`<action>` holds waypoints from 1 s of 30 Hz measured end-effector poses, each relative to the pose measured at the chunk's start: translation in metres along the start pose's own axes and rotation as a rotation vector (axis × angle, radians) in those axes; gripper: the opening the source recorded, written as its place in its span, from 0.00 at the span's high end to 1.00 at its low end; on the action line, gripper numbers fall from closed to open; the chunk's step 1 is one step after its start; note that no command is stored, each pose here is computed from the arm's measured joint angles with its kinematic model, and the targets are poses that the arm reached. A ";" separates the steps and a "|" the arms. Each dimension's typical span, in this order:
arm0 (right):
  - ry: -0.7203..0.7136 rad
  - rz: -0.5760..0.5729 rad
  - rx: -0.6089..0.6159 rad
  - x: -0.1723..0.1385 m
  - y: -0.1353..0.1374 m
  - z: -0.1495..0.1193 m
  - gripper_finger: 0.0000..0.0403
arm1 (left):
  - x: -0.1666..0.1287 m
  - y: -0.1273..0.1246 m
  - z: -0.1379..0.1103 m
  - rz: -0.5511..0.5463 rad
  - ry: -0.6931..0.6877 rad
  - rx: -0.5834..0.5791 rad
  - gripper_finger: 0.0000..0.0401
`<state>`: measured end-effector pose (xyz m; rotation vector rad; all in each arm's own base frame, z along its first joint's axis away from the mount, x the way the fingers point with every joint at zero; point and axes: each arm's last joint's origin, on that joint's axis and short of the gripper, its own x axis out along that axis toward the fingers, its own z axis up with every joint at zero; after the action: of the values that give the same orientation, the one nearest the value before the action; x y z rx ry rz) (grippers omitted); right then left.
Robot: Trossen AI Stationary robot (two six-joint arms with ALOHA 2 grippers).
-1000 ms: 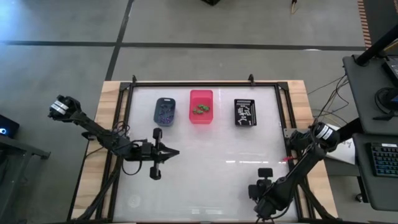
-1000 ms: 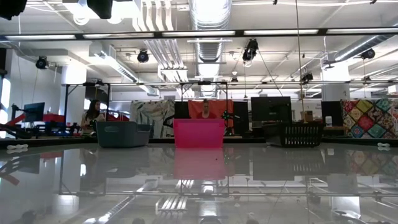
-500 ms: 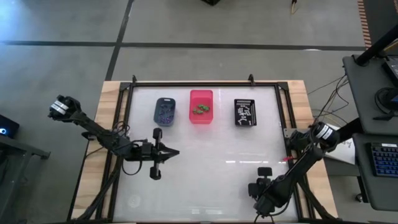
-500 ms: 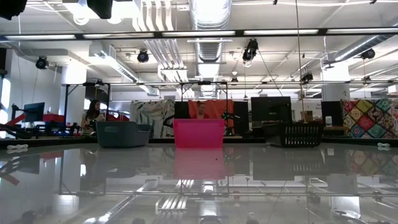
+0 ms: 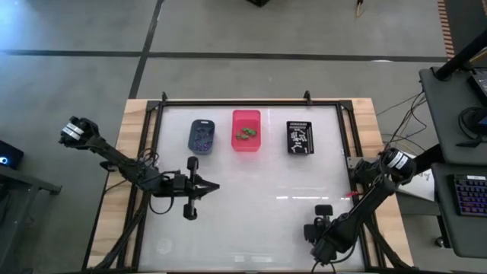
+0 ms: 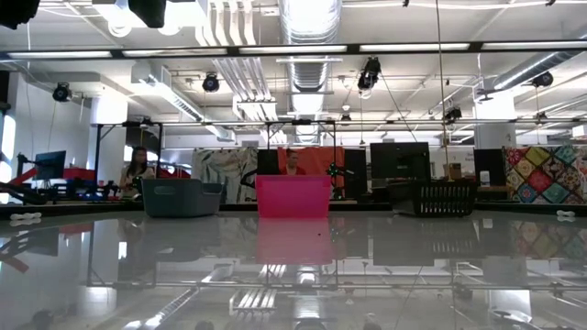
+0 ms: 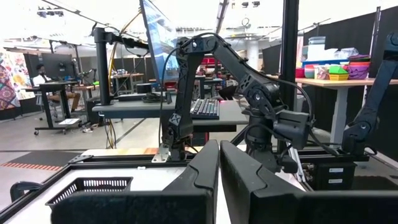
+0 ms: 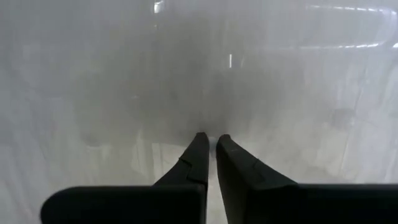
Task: Sort Halloween decoration
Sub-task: Put the white bone toy into the black bin
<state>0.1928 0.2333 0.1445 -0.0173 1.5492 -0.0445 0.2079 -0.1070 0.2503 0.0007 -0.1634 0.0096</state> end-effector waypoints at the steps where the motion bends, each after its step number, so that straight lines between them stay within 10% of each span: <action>1: -0.003 0.000 0.007 -0.001 0.000 0.000 0.97 | 0.000 0.000 0.000 0.000 0.000 0.000 1.00; 22: -0.708 -0.178 0.391 -0.059 -0.044 0.042 0.98 | 0.000 0.000 0.000 0.000 0.001 0.015 1.00; 30: -0.849 -0.473 0.664 -0.062 -0.121 0.089 0.98 | 0.000 0.000 0.000 0.001 -0.002 0.022 1.00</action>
<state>0.2784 0.1137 0.2127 0.1111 0.6006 -0.8189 0.2080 -0.1069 0.2505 0.0229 -0.1656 0.0125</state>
